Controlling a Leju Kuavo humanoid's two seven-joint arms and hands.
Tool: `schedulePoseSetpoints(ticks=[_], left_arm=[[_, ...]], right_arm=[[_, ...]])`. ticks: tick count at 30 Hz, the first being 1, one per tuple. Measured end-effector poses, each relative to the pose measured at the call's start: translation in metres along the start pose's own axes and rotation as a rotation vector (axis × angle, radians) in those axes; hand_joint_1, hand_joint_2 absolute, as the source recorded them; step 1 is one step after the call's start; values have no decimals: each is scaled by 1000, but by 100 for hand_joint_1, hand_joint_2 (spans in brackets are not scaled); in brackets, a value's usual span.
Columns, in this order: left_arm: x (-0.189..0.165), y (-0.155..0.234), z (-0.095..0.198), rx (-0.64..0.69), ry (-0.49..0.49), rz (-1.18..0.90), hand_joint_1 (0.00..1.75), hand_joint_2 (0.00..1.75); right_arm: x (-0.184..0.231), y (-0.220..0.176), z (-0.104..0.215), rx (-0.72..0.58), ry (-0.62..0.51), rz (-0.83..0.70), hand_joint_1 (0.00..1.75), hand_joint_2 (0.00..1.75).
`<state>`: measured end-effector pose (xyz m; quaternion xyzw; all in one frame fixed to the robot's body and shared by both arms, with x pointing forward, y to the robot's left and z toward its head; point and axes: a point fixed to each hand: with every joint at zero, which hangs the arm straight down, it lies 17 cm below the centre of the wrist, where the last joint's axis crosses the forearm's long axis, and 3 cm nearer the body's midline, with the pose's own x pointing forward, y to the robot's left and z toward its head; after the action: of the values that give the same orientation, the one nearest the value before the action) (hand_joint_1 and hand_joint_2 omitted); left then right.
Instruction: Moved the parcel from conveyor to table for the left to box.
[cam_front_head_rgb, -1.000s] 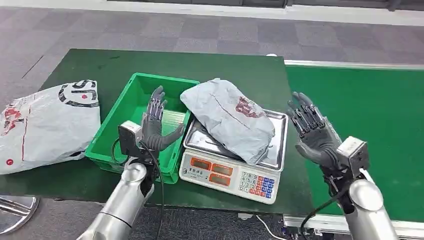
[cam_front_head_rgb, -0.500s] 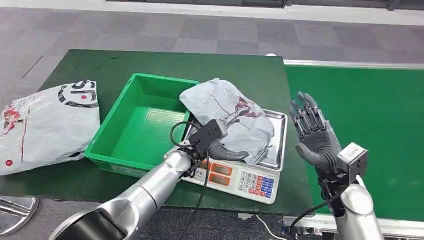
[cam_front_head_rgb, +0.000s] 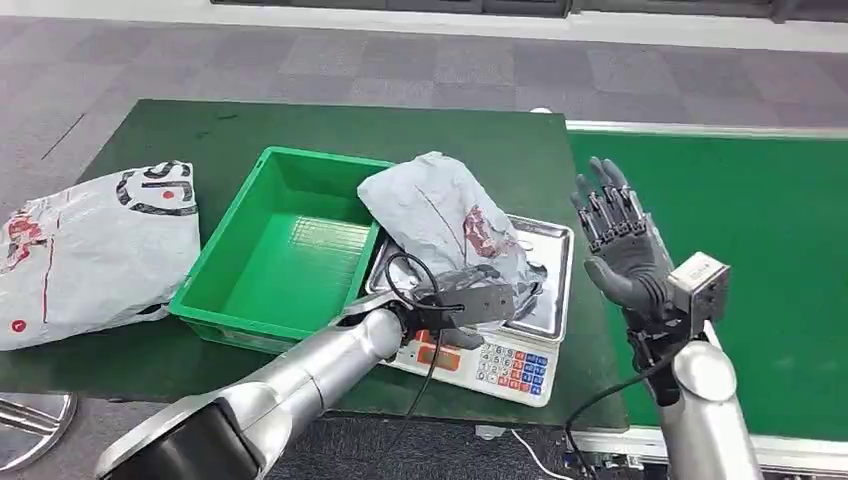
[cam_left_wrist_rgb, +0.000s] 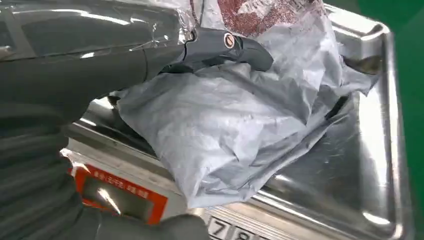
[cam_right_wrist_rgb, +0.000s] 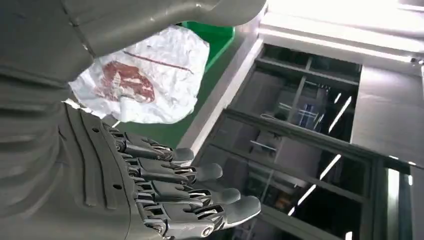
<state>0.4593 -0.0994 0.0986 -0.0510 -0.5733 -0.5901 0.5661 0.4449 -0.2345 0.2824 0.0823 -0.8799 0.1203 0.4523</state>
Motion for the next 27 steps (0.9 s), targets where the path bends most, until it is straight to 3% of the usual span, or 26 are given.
schedulePoseSetpoints(ticks=[8, 19, 22, 27], left_arm=[[-4, 19, 0, 56, 5, -13, 175, 175], [-8, 43, 4, 181, -60, -43, 175, 175], [-7, 61, 10, 289, -120, -31, 175, 175], [32, 146, 62, 743, -436, 3, 175, 175]], right_arm=[[-5, 4, -5, -5, 8, -5, 0, 175], [-12, 5, -13, 2, 28, -6, 0, 175], [-13, 5, -12, 1, 30, -9, 0, 175], [-15, 4, -9, -12, 37, -22, 0, 175]])
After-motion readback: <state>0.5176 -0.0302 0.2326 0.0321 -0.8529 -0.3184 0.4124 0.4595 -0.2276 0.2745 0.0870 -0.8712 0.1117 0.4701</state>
